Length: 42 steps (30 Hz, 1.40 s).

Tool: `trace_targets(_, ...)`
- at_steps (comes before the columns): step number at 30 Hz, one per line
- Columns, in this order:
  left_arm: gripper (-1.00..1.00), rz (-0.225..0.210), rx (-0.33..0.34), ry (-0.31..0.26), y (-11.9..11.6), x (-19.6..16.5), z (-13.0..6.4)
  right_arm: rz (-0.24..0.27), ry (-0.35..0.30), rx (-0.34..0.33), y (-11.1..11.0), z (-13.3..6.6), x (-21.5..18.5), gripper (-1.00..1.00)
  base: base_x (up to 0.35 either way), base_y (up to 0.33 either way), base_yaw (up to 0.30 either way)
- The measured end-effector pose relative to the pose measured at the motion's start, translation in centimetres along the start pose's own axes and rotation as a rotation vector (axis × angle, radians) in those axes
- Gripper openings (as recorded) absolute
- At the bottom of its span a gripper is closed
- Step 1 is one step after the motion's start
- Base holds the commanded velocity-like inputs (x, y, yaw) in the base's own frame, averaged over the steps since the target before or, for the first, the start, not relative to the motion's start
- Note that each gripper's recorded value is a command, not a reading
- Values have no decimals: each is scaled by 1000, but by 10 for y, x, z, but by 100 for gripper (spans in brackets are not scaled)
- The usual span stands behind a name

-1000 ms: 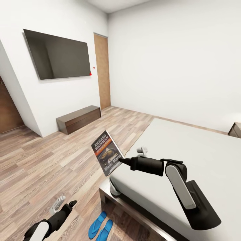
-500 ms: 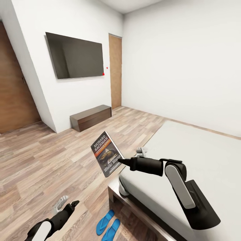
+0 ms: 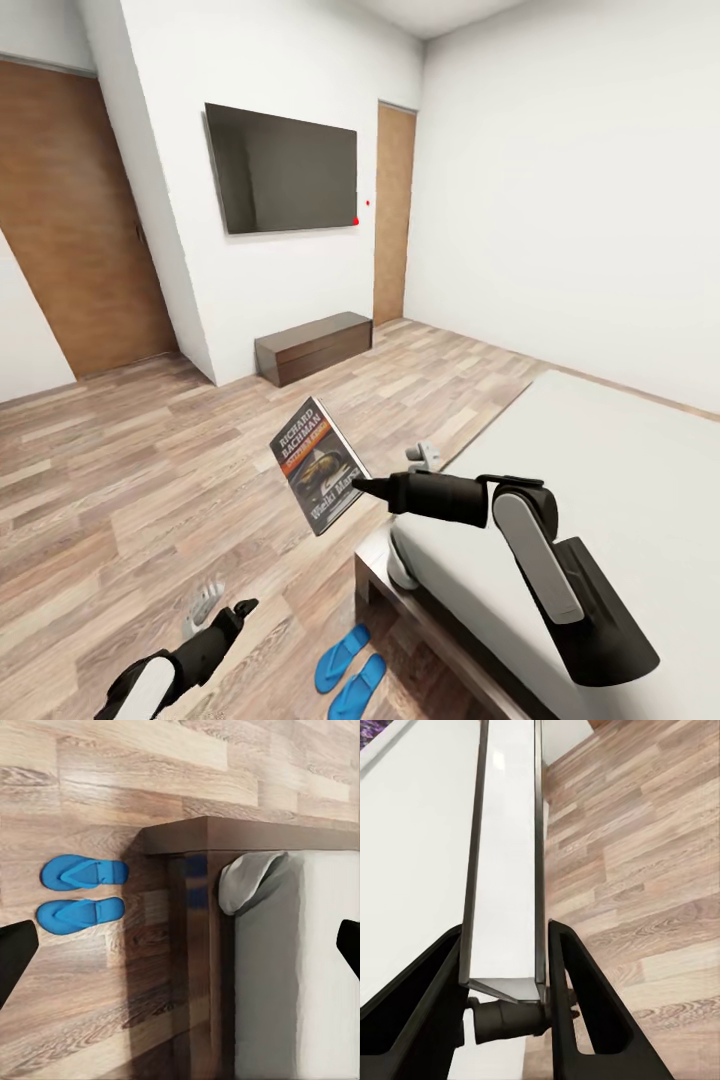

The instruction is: In the bedroom, move the book from the bed onto either nightstand, and place the two sandals side by side next to the bed.

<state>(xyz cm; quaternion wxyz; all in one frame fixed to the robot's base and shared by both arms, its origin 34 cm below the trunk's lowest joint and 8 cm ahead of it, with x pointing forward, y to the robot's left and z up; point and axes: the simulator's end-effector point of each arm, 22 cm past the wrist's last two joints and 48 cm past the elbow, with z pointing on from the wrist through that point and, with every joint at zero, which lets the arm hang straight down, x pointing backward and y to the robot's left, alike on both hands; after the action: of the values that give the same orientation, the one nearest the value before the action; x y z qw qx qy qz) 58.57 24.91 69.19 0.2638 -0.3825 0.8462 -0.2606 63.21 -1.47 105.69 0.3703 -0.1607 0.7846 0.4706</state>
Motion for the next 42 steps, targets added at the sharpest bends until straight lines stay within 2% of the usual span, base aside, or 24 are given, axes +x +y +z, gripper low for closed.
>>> trace_targets(1, 100, -24, -24, 59, 4, 16, 13, 2, 5, -1, 0, 0, 1, -100, 0, 0, 284)
trace_targets(2, 100, -32, -33, 75, 6, 21, 16, 1, 6, 0, 0, 0, 1, -100, 0, 0, 284)
trace_targets(8, 100, -56, -74, 125, 17, 35, 25, 2, 7, 0, -1, -1, 1, -100, 0, 0, 284)
trace_targets(20, 100, -63, -119, 145, 33, 40, 26, 3, 7, -2, 0, -1, 1, -100, 0, 0, 284)
trace_targets(42, 100, -72, -110, 157, 30, 48, 29, 7, 9, -2, -2, 0, 2, -100, 0, 0, 284)
